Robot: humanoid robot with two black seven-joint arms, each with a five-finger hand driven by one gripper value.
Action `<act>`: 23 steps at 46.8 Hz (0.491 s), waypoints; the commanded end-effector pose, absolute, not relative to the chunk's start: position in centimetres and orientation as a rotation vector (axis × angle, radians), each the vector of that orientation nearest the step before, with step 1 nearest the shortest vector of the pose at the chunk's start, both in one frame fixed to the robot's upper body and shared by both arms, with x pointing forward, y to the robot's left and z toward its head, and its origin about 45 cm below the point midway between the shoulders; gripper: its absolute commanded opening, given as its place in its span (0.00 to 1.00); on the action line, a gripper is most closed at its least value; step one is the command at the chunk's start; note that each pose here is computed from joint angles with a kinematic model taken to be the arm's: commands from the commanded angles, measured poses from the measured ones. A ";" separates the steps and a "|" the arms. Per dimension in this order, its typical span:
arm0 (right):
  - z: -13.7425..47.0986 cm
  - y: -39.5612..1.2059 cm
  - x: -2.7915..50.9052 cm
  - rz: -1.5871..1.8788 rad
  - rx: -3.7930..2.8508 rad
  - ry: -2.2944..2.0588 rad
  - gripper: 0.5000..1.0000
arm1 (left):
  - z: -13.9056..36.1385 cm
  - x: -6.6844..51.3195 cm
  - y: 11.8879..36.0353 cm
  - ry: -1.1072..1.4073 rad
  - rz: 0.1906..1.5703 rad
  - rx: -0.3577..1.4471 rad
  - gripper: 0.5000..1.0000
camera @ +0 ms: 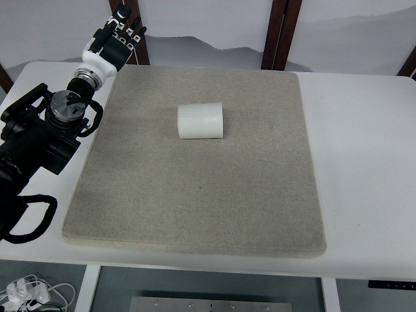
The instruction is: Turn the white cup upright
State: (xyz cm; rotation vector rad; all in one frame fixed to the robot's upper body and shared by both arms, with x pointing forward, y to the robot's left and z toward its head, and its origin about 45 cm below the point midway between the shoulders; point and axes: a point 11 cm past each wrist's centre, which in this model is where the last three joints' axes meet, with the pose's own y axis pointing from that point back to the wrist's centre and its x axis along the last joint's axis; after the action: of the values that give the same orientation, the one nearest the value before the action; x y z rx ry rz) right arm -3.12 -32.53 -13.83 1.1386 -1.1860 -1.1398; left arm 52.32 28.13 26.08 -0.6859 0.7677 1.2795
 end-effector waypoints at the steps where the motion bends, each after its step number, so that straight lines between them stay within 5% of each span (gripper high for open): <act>1: -13.8 -32.5 -3.1 -1.140 1.138 -1.186 0.90 | 26.1 52.3 28.1 0.767 1.279 -0.686 0.99; 23: -13.8 -32.5 -3.1 -1.140 1.138 -1.186 0.90 | 26.6 52.5 28.4 0.755 1.282 -0.687 0.99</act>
State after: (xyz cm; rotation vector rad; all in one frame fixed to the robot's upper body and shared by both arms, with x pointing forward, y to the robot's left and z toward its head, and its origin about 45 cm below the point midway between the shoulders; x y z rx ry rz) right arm -3.12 -32.53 -13.83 1.1386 -1.1861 -1.1399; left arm 52.51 28.47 26.59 -0.6885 0.7572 1.2850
